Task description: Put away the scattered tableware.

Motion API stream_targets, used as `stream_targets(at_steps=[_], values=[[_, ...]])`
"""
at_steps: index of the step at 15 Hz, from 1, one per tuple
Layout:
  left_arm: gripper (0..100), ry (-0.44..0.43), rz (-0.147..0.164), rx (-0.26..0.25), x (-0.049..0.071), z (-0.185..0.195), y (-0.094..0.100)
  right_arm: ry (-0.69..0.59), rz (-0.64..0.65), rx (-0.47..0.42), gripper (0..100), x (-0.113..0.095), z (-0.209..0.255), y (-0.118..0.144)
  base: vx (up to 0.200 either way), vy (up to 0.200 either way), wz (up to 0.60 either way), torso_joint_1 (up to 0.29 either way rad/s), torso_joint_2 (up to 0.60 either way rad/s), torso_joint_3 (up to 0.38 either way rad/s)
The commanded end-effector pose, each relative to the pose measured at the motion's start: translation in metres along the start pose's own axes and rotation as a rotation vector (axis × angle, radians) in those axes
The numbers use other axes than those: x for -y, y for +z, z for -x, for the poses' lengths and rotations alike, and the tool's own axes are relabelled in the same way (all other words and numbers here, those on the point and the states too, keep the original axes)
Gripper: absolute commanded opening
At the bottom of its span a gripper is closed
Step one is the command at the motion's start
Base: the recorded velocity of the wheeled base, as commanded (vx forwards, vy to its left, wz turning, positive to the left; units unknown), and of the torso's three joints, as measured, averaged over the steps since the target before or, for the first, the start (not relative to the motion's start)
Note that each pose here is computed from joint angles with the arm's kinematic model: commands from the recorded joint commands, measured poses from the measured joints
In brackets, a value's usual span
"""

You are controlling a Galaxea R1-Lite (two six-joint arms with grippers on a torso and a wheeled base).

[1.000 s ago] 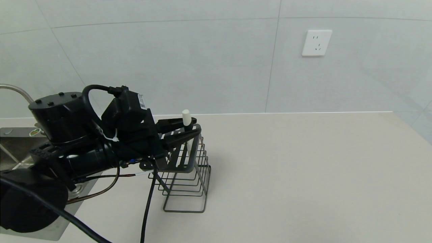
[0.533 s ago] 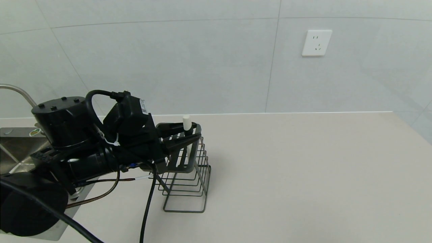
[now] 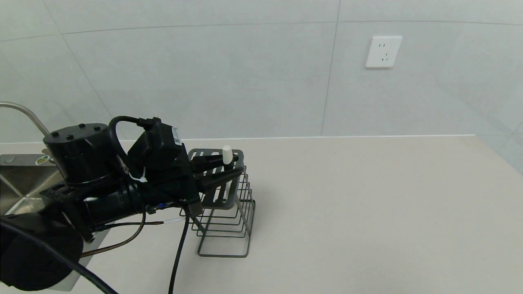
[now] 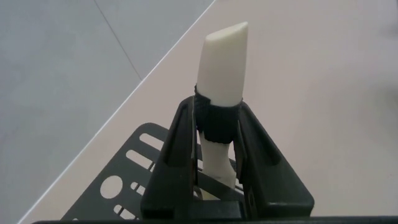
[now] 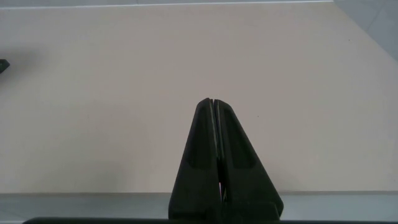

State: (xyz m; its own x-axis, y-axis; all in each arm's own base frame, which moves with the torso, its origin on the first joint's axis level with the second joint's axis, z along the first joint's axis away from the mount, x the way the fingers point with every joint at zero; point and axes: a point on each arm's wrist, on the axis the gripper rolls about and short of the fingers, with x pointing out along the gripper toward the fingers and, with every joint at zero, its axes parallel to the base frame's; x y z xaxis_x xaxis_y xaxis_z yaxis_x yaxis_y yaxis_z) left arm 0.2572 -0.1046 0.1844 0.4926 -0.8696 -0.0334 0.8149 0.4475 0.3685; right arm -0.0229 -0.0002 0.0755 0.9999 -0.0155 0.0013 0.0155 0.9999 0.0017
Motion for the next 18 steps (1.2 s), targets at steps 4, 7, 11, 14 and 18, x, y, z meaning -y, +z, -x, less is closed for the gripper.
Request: stream_targets(at_steps=[4, 7, 11, 14, 18], values=[[100, 0.005, -0.002, 0.005, 0.002, 0.004, 0.003, 0.0, 0.0, -0.001, 0, 0.0, 0.0, 0.0, 0.0, 0.0, 0.0, 0.0, 0.0, 0.0], [100, 0.024, -0.045, 0.05, 0.01, 0.021, 0.024, 0.0, 0.0, 0.0, 0, 0.0, 0.0, 0.0, 0.0, 0.0, 0.0, 0.0, 0.0, 0.0], [100, 0.068, -0.129, 0.136, 0.059, 0.088, 0.057, 0.0, -0.001, 0.0, 0, 0.0, 0.0, 0.0, 0.0, 0.0, 0.0, 0.0, 0.0, 0.0], [100, 0.206, -0.219, 0.267, 0.101, 0.15, 0.09, 0.0, 0.0, 0.0, 0, 0.0, 0.0, 0.0, 0.0, 0.0, 0.0, 0.0, 0.0, 0.0], [100, 0.359, -0.096, 0.244, 0.172, 0.215, 0.072, 0.012, 0.0, 0.0, 0, 0.0, 0.0, 0.0, 0.0, 0.0, 0.0, 0.0, 0.0, 0.0]])
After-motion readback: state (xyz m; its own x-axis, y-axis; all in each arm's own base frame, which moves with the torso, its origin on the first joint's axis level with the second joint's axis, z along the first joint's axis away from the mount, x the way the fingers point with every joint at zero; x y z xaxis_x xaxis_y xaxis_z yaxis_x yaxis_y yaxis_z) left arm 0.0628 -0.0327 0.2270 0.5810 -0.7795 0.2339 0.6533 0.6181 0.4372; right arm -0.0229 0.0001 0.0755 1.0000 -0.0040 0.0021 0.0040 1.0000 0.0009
